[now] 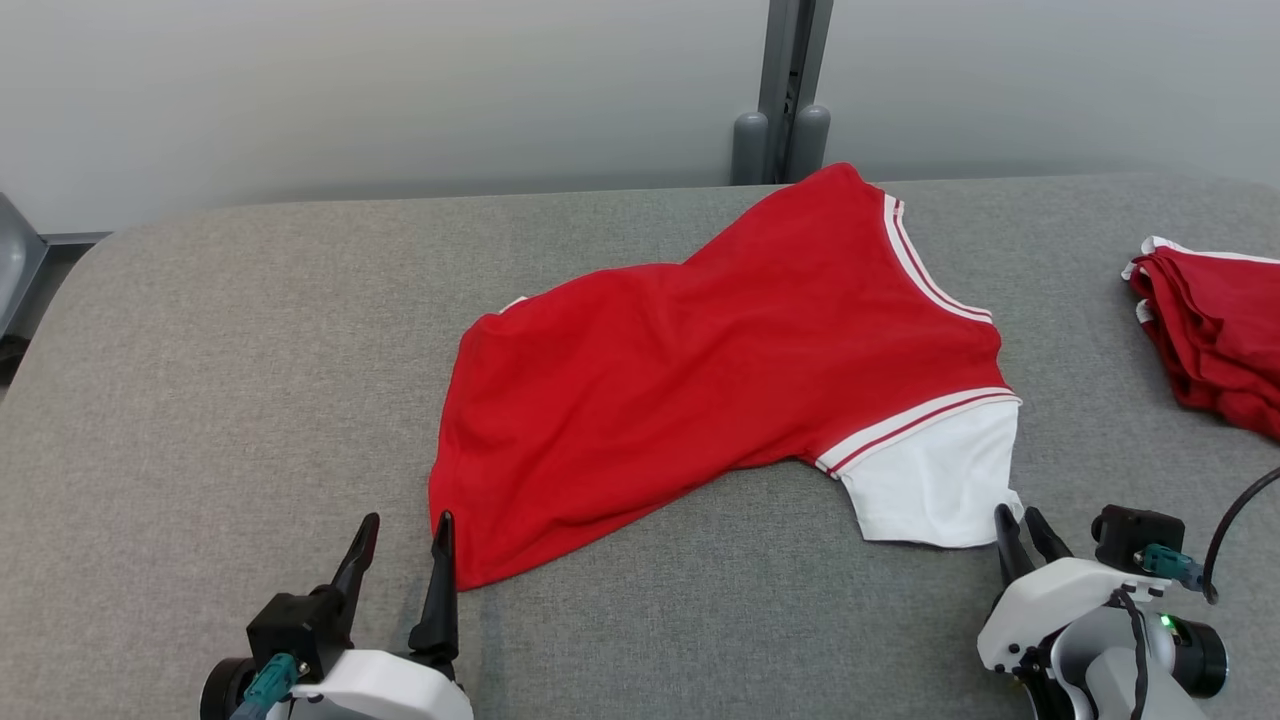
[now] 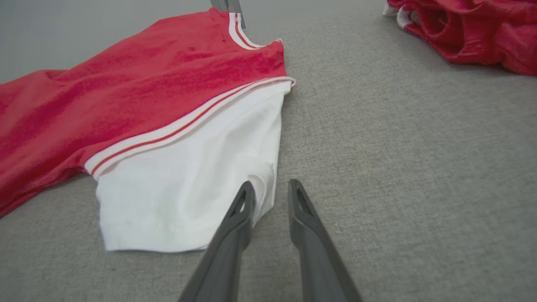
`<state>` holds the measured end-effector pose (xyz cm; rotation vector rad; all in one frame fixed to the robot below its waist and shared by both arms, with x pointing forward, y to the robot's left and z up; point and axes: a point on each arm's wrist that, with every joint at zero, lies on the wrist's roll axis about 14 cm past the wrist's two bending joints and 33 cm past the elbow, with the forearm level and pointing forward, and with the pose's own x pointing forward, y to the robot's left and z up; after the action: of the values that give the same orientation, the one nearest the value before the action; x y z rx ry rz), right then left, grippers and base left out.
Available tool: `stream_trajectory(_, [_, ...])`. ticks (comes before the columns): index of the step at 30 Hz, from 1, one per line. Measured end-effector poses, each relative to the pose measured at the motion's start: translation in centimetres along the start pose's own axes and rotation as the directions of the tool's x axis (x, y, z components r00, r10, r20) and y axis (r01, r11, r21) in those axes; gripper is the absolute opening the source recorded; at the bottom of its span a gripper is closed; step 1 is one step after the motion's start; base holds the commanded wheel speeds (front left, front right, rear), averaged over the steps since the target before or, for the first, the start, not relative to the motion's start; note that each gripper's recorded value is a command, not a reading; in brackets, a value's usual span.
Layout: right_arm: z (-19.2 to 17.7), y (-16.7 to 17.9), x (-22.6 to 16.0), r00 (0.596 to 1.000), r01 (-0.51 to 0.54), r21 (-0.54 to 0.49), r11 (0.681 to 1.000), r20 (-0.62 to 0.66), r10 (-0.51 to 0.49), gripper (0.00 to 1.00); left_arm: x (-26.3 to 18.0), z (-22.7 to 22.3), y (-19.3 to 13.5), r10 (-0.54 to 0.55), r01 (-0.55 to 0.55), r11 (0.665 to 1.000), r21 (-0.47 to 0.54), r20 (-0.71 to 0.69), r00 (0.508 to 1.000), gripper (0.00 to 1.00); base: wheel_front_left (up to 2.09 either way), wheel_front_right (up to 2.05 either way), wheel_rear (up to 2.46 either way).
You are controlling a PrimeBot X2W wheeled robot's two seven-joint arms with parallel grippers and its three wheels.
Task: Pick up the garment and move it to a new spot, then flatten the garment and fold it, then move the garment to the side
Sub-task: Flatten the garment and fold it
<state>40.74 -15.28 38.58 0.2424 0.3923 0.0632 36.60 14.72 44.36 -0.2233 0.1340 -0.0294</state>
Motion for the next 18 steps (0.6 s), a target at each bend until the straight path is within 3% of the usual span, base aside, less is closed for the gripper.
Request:
stream_trajectory(3, [-0.2, -0.2, 0.0, 1.000, 0.012, 0.028, 1.000, -0.005, -0.012, 0.19, 0.1, 0.0, -0.1, -0.005, 0.005, 1.000, 0.007, 0.000, 1.000, 1.00, 0.00, 0.00, 0.00])
stream_trajectory(4, [-0.2, -0.3, 0.0, 1.000, 0.015, 0.036, 0.999, -0.006, -0.015, 0.02, 0.2, 0.0, -0.2, -0.008, 0.008, 1.000, 0.010, -0.001, 1.000, 1.00, 0.00, 0.00, 0.00])
stream_trajectory(18, [1.5, -2.6, -2.3, 0.988, 0.070, 0.198, 0.978, 0.124, -0.096, 0.00, 0.1, -1.6, -1.5, -0.056, 0.054, 0.998, -0.036, -0.049, 0.997, 1.00, 0.00, 0.00, 0.00])
